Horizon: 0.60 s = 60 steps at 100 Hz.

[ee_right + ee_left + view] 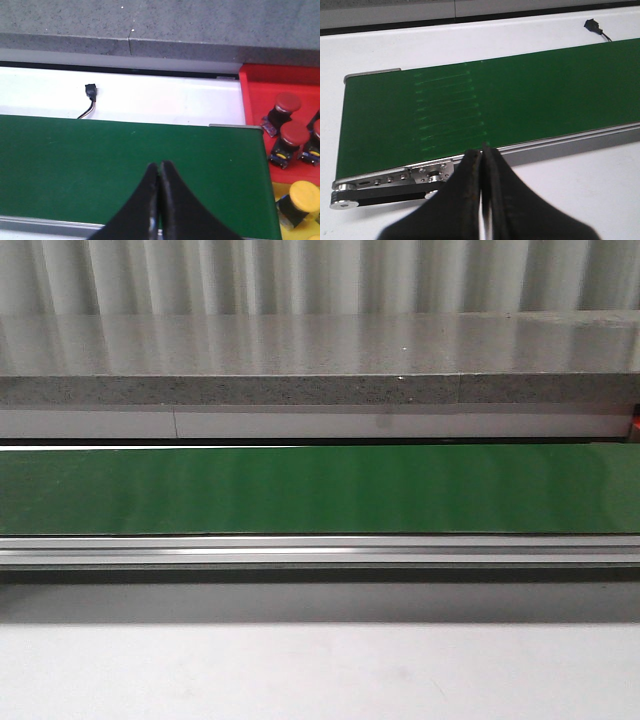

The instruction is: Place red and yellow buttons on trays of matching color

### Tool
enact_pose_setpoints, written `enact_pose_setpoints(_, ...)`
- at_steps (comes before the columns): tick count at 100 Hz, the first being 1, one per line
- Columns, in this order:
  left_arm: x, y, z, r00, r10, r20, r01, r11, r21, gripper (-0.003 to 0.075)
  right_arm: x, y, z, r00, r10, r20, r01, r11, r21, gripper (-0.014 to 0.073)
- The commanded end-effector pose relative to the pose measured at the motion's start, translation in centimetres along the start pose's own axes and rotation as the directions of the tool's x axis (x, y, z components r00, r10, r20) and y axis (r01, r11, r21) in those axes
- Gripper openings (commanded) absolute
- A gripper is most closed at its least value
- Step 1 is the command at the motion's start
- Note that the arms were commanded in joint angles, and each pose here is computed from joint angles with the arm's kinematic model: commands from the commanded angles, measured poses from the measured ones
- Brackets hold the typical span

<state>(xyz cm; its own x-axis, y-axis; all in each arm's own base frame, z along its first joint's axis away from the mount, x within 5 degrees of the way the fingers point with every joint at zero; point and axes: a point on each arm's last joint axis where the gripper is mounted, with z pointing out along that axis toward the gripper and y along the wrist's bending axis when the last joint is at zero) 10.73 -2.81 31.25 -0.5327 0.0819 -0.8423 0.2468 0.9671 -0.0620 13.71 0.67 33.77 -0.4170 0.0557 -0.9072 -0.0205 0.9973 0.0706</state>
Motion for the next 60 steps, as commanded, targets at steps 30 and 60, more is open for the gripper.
enact_pose_setpoints(30,-1.3,-0.2,-0.4,0.996,-0.006,0.088,0.005,1.000,0.010,-0.0020,1.8,-0.2,-4.4,0.963,-0.044,0.267,0.046,0.999,0.001,-0.0065)
enact_pose_setpoints(60,-1.3,-0.2,-0.4,0.996,-0.006,0.088,0.005,1.000,0.010,-0.0020,6.9,-0.6,-4.8,0.942,-0.042,0.333,0.044,0.999,0.002,-0.0065)
